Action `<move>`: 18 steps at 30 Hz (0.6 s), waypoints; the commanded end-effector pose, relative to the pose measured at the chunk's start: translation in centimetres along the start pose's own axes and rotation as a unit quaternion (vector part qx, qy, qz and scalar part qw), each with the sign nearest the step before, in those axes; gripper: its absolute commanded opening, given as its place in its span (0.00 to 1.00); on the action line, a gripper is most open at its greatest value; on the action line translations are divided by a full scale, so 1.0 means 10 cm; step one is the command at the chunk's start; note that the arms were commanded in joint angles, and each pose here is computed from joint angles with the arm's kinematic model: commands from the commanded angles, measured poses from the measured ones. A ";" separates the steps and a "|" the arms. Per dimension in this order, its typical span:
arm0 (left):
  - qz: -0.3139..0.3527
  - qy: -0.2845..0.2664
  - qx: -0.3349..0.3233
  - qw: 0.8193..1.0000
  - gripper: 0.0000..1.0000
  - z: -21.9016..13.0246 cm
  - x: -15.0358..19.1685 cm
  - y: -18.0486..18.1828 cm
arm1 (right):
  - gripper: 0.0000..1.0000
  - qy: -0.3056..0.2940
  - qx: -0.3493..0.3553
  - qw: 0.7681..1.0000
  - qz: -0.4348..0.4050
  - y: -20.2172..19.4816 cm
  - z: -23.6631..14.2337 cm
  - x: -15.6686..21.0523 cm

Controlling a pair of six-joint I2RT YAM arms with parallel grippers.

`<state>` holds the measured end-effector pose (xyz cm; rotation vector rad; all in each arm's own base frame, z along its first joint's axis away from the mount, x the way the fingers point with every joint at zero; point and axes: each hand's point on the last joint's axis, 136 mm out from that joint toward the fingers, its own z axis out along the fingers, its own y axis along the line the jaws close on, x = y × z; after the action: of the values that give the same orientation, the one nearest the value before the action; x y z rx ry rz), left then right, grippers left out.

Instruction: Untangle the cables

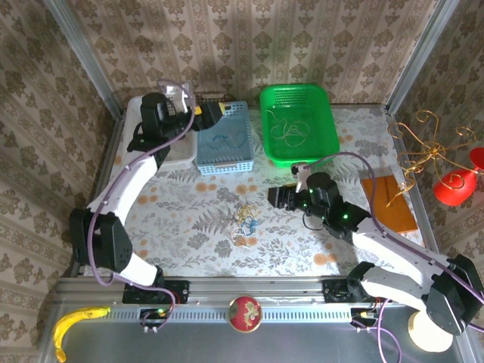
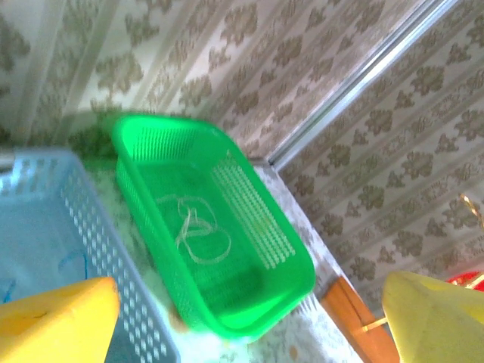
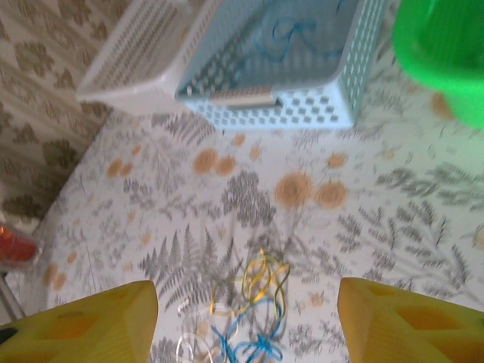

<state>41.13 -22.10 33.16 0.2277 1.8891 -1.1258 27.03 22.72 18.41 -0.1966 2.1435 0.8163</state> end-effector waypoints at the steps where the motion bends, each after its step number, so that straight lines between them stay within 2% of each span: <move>1: -0.015 0.005 0.005 1.000 0.92 -0.19 0.23 -0.07 | 0.64 0.055 -0.014 0.998 -0.006 0.13 0.07 0.26; 10: -0.055 0.012 -0.036 0.998 0.97 -0.64 0.86 0.05 | 0.59 0.174 -0.045 0.980 -0.088 0.40 0.26 1.07; 18: -0.067 0.011 -0.053 0.996 1.00 -0.84 1.04 0.07 | 0.58 0.244 -0.066 0.949 -0.189 0.49 0.34 1.68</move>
<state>30.78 -18.34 26.31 0.0877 1.9964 -1.1116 17.05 30.46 7.62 -0.8127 2.4157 0.7696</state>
